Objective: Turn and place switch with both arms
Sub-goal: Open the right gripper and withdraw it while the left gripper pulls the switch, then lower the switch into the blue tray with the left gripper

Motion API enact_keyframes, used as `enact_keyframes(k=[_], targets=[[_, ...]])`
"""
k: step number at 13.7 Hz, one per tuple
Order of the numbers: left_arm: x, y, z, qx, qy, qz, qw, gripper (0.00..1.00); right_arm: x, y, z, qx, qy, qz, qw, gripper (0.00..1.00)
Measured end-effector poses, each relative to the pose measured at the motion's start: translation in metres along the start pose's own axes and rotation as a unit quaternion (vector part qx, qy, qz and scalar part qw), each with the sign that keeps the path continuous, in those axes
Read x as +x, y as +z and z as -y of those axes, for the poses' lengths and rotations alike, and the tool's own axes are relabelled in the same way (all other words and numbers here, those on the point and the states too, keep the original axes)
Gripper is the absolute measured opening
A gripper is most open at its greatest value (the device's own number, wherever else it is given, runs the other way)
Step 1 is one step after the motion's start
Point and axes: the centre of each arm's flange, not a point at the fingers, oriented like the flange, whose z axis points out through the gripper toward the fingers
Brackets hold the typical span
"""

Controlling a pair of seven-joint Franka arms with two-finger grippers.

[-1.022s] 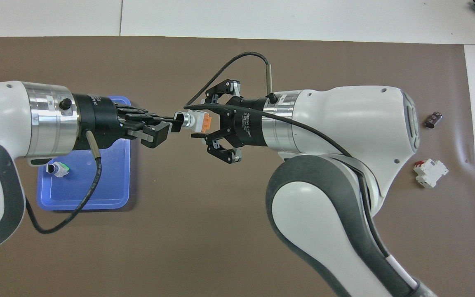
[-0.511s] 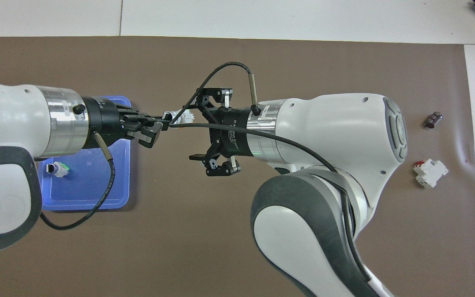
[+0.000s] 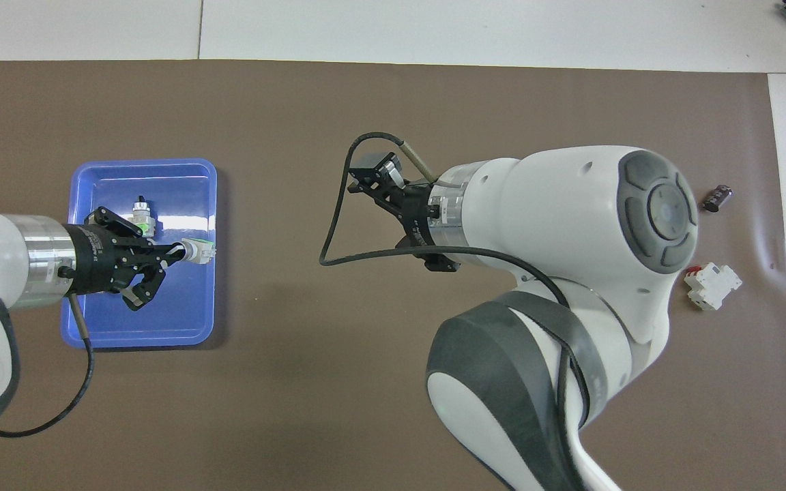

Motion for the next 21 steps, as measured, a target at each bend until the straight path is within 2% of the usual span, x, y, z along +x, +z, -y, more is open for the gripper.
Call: enact_keyframes(k=[3,7,8,10,12,14,16,18,21], targets=[[0.039,0.012,0.001,0.009,0.101,-0.015,0.995,0.10,0.064,-0.021,-0.023,-0.022,-0.071,-0.051,0.996,1.00],[0.087,0.039,-0.002,0.016,0.202,-0.028,0.979,0.10,0.139,-0.055,-0.067,-0.096,-0.195,-0.094,0.972,1.00],[0.097,0.047,-0.002,0.016,0.228,-0.030,0.973,0.10,0.150,-0.066,-0.077,-0.116,-0.211,-0.098,0.966,1.00],[0.108,0.062,-0.003,0.024,0.290,-0.035,0.956,0.10,0.160,-0.091,-0.097,-0.154,-0.235,-0.082,0.956,1.00],[0.112,0.072,-0.008,0.032,0.361,-0.046,0.931,0.10,0.164,-0.124,-0.120,-0.187,-0.248,-0.060,0.949,1.00],[0.109,0.069,-0.015,0.032,0.411,-0.053,0.909,0.28,0.180,-0.156,-0.148,-0.209,-0.264,-0.049,0.940,1.00],[0.096,0.052,-0.026,0.019,0.435,-0.057,0.898,0.48,0.197,-0.181,-0.176,-0.222,-0.292,-0.028,0.930,1.00],[0.071,0.027,-0.036,0.030,0.473,-0.070,0.878,0.48,0.206,-0.201,-0.194,-0.232,-0.302,-0.005,0.925,1.00],[-0.004,-0.006,-0.035,0.076,0.552,-0.093,0.825,0.46,0.204,-0.227,-0.200,-0.241,-0.287,0.015,0.927,1.00]])
